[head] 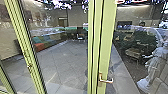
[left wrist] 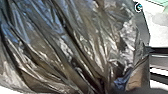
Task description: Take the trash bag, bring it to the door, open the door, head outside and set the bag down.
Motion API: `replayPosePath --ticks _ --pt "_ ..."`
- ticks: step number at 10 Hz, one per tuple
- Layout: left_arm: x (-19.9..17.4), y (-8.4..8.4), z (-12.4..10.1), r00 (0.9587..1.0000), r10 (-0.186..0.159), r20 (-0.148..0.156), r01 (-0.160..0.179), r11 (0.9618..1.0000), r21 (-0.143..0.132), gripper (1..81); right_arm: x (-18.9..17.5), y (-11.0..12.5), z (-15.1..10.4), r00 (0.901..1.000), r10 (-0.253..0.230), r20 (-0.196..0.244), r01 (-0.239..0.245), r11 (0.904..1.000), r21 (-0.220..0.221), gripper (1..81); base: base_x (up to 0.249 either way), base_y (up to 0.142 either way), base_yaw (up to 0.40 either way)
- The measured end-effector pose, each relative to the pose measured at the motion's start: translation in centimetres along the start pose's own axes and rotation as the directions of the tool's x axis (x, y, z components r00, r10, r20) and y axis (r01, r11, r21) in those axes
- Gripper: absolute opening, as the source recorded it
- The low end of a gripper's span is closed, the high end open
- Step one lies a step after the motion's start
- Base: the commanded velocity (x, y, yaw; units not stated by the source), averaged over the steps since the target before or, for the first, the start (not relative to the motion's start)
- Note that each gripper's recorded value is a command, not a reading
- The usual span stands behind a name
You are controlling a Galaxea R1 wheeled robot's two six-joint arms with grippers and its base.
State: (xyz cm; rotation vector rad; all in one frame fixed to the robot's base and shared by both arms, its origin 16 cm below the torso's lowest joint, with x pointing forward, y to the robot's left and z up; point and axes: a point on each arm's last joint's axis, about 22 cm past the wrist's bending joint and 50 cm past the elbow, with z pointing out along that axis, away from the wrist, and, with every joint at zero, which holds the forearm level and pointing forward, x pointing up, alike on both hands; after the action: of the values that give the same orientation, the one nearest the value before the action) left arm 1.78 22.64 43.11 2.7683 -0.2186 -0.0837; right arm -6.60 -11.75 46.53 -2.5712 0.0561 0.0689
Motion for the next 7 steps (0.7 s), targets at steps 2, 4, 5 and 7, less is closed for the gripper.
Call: replayPosePath --ticks 2,4,5,7 --pt "0.0 0.3 -0.1 1.0000 -0.001 0.001 0.001 0.9999 -0.015 1.0 -0.2 -0.3 -1.7 0.9999 0.001 -0.012 -0.001 0.9990 0.044 81.1 0.000 0.000 0.000" --pt "0.0 1.0 0.0 1.0000 0.001 0.000 -0.001 0.9996 -0.028 1.0 -0.6 -0.4 -4.0 0.9997 0.007 -0.022 -0.005 0.9965 0.083 81.1 0.000 0.000 0.000" --pt "0.1 1.2 0.1 1.0000 0.002 -0.001 -0.002 0.9995 -0.030 1.0 -0.4 -0.8 -5.3 0.9994 0.008 -0.035 -0.004 0.9941 0.109 81.1 0.000 0.000 0.000" --pt "0.1 1.3 0.1 1.0000 0.002 -0.001 -0.003 0.9995 -0.032 1.0 -0.2 -1.8 -8.0 0.9988 0.010 -0.049 -0.002 0.9871 0.160 81.1 0.000 0.000 0.000"
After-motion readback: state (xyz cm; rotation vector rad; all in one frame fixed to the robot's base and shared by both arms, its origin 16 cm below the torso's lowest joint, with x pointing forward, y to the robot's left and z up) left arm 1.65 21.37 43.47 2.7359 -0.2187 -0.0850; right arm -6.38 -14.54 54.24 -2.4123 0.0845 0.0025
